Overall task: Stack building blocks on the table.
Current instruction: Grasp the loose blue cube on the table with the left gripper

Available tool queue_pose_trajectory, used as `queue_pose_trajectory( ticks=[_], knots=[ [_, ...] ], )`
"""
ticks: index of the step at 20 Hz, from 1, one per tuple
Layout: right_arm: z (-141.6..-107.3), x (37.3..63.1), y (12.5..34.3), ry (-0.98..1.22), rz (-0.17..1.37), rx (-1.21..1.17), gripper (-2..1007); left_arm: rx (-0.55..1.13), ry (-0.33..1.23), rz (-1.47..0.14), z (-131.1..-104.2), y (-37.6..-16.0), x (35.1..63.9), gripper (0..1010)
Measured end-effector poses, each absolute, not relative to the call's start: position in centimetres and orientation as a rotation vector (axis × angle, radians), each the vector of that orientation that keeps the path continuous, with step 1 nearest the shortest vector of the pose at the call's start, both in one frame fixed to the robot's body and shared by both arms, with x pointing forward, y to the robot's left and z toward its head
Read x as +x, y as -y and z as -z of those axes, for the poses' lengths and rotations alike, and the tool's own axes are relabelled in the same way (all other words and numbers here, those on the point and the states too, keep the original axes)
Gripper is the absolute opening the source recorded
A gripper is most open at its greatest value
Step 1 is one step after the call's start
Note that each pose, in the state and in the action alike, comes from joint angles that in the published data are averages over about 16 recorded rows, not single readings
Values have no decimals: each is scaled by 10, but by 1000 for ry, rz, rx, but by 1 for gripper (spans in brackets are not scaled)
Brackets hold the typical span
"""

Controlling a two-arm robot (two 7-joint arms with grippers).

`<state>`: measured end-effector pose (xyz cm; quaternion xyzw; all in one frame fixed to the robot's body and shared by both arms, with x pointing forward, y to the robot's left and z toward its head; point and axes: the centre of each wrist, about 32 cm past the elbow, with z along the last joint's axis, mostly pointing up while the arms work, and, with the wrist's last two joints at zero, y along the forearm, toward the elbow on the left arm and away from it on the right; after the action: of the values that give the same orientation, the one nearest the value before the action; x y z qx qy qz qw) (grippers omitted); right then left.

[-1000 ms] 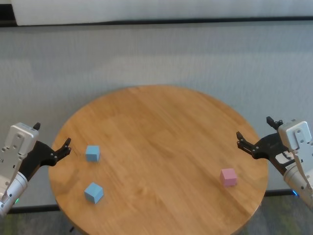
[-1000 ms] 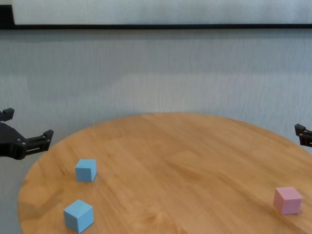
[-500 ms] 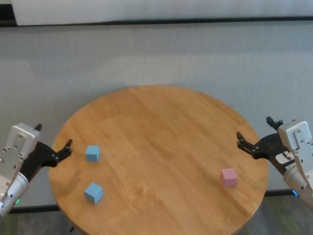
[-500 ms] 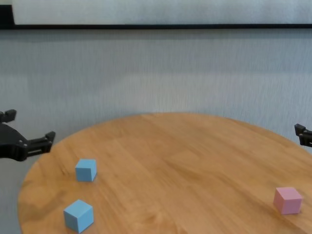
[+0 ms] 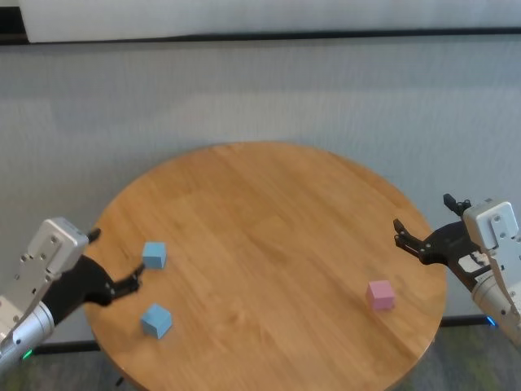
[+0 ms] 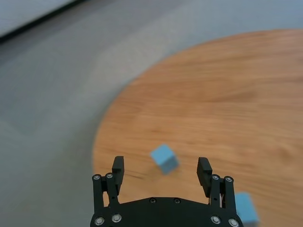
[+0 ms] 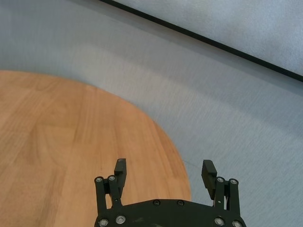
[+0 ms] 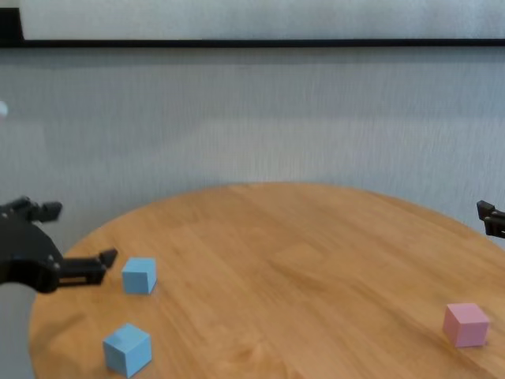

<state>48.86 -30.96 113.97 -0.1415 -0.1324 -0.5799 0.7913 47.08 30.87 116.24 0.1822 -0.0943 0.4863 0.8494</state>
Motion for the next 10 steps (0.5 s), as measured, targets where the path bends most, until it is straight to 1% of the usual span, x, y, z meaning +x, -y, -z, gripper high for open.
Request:
queue_pose_trajectory(
  ticks=[6,10],
  knots=[
    [-1140,489,310,285,1248,-305,1005,398,74,-902,-1174,-309,462,1000],
    [-1140,489,310,285,1248,-305,1005,394,-11,-846,-1177,-309,459,1000]
  ],
)
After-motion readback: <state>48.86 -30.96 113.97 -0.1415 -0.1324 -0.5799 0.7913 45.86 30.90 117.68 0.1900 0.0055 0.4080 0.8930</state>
